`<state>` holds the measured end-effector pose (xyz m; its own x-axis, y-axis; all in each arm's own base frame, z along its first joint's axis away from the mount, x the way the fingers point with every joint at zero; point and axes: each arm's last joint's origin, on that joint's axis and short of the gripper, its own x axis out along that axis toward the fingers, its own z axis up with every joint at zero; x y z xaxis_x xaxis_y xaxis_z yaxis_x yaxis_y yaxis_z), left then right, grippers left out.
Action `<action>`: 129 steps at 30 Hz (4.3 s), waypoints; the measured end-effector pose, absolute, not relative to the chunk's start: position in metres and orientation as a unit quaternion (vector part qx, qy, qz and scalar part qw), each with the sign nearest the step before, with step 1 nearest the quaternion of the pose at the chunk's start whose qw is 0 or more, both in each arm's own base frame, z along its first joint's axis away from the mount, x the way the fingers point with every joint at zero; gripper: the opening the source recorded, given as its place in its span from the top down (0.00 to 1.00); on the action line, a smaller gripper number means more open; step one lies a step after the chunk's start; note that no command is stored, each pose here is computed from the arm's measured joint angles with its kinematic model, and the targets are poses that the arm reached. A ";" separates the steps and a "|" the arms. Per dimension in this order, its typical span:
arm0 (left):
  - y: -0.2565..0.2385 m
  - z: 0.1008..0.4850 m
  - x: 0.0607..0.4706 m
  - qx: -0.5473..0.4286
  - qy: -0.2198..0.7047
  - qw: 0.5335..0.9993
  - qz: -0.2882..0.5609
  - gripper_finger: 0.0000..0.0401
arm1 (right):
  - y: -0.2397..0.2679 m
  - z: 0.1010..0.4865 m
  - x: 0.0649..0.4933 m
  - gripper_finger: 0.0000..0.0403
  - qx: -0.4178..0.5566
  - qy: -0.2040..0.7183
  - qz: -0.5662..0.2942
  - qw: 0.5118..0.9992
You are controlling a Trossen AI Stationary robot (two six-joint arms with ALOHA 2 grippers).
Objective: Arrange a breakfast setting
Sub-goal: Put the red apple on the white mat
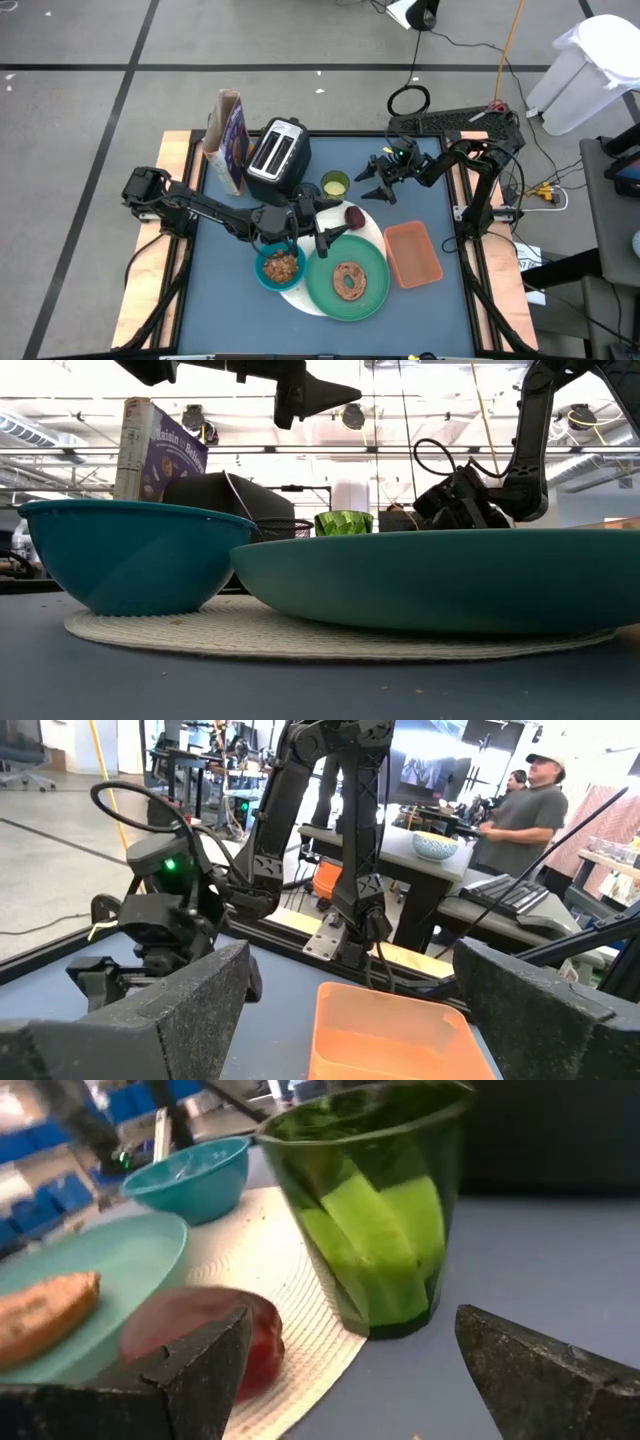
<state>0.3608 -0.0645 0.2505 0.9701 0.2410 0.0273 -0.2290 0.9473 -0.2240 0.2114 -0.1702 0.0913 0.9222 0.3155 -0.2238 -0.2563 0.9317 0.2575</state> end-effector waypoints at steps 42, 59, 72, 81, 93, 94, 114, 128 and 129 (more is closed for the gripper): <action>-0.065 0.245 0.361 -0.087 0.002 0.989 0.122 0.12 | -0.064 0.233 0.221 0.15 0.125 0.030 0.361 0.924; -0.064 0.238 0.360 -0.071 0.040 0.989 0.125 0.12 | -0.026 0.245 0.223 0.15 0.014 0.194 0.095 0.976; -0.064 0.236 0.360 -0.069 0.046 0.989 0.125 0.12 | -0.005 0.211 0.243 0.15 -0.044 0.320 0.066 0.944; -0.064 0.236 0.360 -0.070 0.048 0.988 0.126 0.12 | -0.006 0.180 0.260 0.15 -0.077 0.362 0.083 0.925; -0.064 0.236 0.360 -0.075 0.048 0.988 0.126 0.12 | -0.017 0.159 0.272 0.15 -0.115 0.380 0.050 0.916; -0.064 0.236 0.360 -0.075 0.048 0.988 0.126 0.12 | -0.019 0.158 0.272 0.15 -0.114 0.382 0.047 0.916; -0.064 0.236 0.360 -0.077 0.048 0.988 0.126 0.12 | -0.033 0.156 0.268 0.15 -0.089 0.396 0.040 0.913; -0.064 0.236 0.360 -0.078 0.048 0.988 0.126 0.12 | -0.034 0.157 0.269 0.15 -0.062 0.386 0.045 0.920; -0.064 0.236 0.360 -0.078 0.048 0.988 0.126 0.12 | -0.035 0.157 0.269 0.15 -0.061 0.386 0.043 0.920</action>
